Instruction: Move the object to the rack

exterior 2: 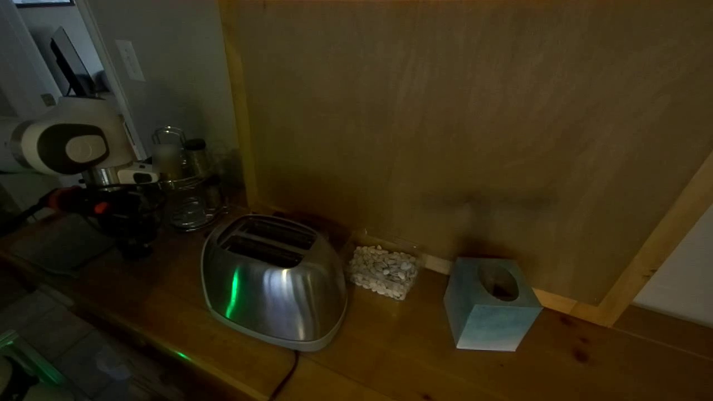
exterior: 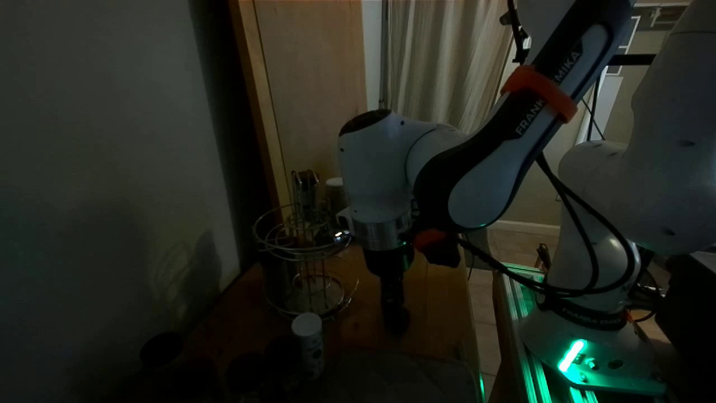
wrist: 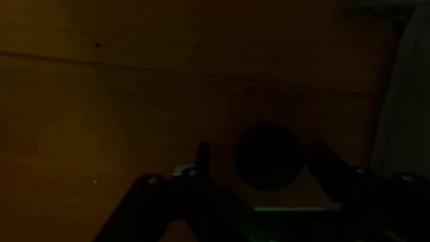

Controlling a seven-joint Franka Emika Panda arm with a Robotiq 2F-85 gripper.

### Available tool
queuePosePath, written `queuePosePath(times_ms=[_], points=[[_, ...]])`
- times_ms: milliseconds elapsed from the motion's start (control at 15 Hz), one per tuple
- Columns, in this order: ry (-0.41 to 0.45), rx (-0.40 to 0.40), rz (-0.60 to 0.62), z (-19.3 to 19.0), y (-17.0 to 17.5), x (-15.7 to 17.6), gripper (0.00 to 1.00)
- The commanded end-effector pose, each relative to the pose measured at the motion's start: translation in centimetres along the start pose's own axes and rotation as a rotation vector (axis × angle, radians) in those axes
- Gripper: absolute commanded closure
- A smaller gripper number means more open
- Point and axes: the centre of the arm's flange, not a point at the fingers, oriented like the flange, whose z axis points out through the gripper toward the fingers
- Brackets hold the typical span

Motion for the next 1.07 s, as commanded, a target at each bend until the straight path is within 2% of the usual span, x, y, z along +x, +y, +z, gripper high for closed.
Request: queuePosePath(times_ms=[0, 67, 333, 733, 1000], points=[[-0.033, 0.001, 0.005, 0.8, 0.0, 0.2, 0.44], [-0.037, 0.004, 0.008, 0.8, 0.1, 0.2, 0.45], [-0.043, -0.004, 0.009, 0.5, 0.5, 0.4, 0.74], [-0.051, -0.032, 0.016, -3.6, 3.6, 0.8, 0.76], [-0.028, -0.064, 0.029, -8.3, 5.3, 1.7, 0.76]])
